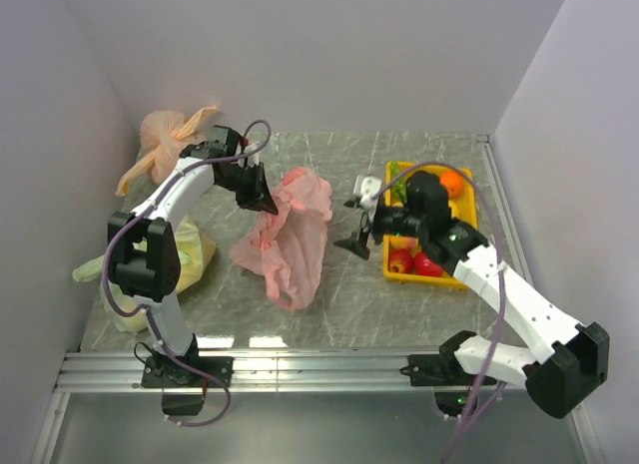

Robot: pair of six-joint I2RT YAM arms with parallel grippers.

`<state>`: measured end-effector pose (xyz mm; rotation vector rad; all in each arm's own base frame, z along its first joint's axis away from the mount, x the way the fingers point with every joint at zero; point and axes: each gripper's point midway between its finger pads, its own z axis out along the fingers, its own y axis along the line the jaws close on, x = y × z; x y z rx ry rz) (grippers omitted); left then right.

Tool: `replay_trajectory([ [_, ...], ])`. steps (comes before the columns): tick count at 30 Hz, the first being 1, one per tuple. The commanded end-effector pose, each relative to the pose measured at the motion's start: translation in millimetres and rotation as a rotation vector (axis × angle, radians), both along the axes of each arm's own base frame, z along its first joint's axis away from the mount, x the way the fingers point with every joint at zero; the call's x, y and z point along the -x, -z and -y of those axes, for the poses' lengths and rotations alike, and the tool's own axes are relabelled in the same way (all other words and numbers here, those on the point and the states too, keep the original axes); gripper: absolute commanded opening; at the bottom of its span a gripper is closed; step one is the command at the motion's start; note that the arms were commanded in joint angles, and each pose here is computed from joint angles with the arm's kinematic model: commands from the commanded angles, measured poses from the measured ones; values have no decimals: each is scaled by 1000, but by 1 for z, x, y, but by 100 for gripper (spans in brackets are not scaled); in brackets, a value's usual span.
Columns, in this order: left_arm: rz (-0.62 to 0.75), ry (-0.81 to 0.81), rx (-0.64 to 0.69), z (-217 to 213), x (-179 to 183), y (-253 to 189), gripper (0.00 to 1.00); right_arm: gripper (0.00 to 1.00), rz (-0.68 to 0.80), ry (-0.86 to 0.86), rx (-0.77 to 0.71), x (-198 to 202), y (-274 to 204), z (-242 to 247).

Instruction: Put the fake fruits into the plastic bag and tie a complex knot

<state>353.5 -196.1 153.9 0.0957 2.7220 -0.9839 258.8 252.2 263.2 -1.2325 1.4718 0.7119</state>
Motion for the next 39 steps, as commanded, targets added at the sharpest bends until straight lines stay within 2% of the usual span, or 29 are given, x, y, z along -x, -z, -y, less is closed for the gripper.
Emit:
replay_trajectory([
  [1, -41, -31, 109, 15, -5, -13, 0, 99, 304, -17, -22, 7, -38, -18],
  [4, -74, -12, 160, 22, -2, -11, 0, 100, 335, -10, -23, -1, -30, -41],
  [8, -77, 43, 212, 29, 2, -16, 0, 100, 383, 140, -45, -41, -36, -50],
  [10, -67, 71, 234, 31, 2, -18, 0, 100, 370, 132, -24, -52, -28, -59],
  [12, -65, 127, 298, 37, 9, -27, 0, 95, 375, 102, -21, -56, -28, -67],
  [13, -34, 165, 320, 38, 12, -32, 0, 87, 348, 80, 13, -61, -20, -73],
  [14, -1, 184, 328, 39, 11, -36, 0, 63, 316, 75, 21, -64, -17, -76],
  [15, 43, 212, 333, 39, 11, -39, 0, 55, 266, 50, 14, -65, -16, -80],
  [16, 87, 234, 332, 37, 15, -44, 0, 46, 127, 25, 67, -68, 11, -79],
  [17, 124, 264, 331, 36, 18, -46, 0, 19, 44, 78, -9, -89, -21, -73],
  [18, 188, 316, 311, 34, 20, -43, 0, 8, -48, 93, -34, -98, -27, -68],
  [19, 215, 356, 305, 32, 28, -42, 0, 0, -251, 32, -27, -95, -4, -71],
  [20, 239, 401, 298, 30, 34, -38, 0, 0, -366, 48, -126, -105, -43, -73],
  [21, 269, 477, 286, 26, 44, -32, 0, 0, -476, 56, -173, -119, -50, -57],
  [22, 264, 513, 302, 24, 51, -28, 0, 0, -653, 2, -203, -119, -41, -59],
  [23, 272, 541, 305, 21, 56, -24, 0, 0, -828, 14, -276, -120, -55, -56],
  [25, 303, 588, 334, 16, 66, -19, 0, 0, -1030, 19, -373, -128, -47, -44],
  [27, 299, 531, 343, 8, 60, -19, 0, 0, -1032, 15, -382, -127, -38, -39],
  [30, 356, 455, 295, 5, 38, -21, 0, 0, -1005, 42, -297, -118, -16, -39],
  [31, 383, 390, 286, 7, 25, -30, 0, 9, -975, 38, -255, -111, -12, -40],
  [32, 380, 324, 232, 3, 14, -27, 0, 29, -956, 57, -235, -112, -9, -41],
  [34, 345, 235, 243, 4, 10, -36, 0, 46, -907, 66, -205, -110, -12, -40],
  [36, 346, 165, 208, 2, 1, -37, 0, 73, -870, 97, -189, -114, -12, -36],
  [37, 349, 150, 204, 2, 1, -38, 0, 77, -836, 98, -172, -113, -15, -33],
  [38, 356, 137, 199, 1, -1, -39, 1, 87, -815, 102, -161, -113, -17, -30],
  [39, 352, 104, 185, 0, -3, -40, 0, 88, -817, 123, -140, -112, -16, -26],
])
